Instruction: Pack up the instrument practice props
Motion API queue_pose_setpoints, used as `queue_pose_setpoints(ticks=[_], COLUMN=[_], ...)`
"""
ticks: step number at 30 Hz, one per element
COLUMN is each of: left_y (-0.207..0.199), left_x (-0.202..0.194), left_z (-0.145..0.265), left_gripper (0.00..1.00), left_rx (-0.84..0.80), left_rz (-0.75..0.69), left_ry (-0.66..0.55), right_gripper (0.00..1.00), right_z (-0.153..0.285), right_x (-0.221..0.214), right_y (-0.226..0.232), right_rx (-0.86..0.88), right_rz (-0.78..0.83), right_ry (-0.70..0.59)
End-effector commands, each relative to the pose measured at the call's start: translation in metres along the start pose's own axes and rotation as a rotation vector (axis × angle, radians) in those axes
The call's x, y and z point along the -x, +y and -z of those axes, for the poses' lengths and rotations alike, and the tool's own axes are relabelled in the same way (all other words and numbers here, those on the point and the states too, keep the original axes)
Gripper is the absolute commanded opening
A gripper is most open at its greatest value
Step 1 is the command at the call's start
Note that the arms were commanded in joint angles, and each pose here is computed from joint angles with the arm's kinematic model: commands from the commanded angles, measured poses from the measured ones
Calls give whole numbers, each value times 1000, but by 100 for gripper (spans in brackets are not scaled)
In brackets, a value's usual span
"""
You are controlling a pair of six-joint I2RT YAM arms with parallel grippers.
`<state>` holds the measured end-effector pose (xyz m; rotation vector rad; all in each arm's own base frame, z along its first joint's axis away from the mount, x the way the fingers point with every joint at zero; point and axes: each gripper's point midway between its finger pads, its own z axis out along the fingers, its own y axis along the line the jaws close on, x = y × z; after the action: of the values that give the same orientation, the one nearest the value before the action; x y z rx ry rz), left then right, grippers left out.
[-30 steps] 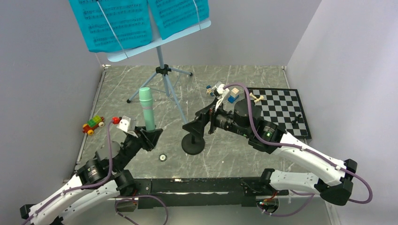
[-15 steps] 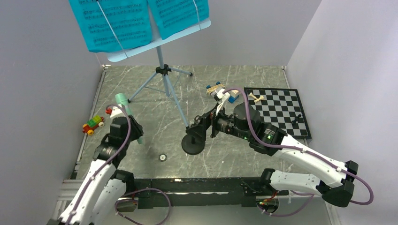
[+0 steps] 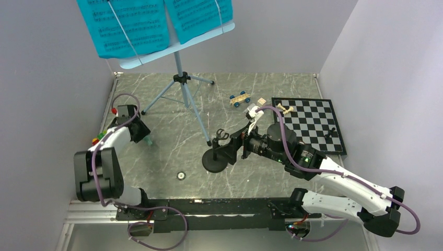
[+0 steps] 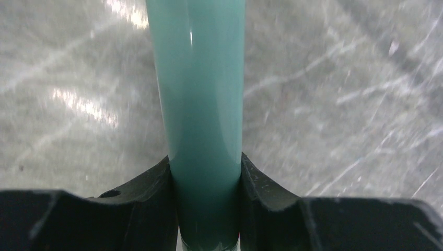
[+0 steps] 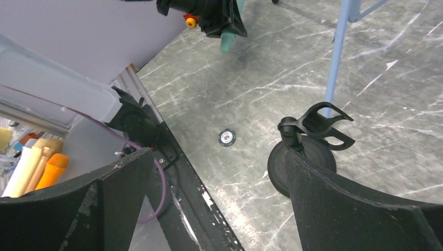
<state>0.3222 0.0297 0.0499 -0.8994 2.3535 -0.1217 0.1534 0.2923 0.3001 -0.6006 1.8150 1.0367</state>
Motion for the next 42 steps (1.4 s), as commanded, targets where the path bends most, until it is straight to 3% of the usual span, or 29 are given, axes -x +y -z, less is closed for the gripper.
queue_pose_setpoints(ticks=[1, 7, 14, 22, 42], left_y=[-6, 24, 39, 54, 64], left_x=[42, 56, 58, 47, 45], left_z=[-16, -39, -48, -59, -58], left_gripper=[0, 1, 22, 30, 52], left_rx=[0, 125, 207, 284, 300], left_rz=[23, 32, 6, -20, -43], left_ry=[-60, -12, 53, 158, 154], right_gripper=[100, 100, 100, 100, 100], right_z=[7, 4, 6, 11, 19], right_x=[8, -3, -4, -5, -4], right_y=[-11, -14, -22, -28, -35], right_rx=[-60, -61, -96, -120, -163], right_rz=[49, 59, 95, 111, 115], right_ry=[-22, 6, 12, 9, -3])
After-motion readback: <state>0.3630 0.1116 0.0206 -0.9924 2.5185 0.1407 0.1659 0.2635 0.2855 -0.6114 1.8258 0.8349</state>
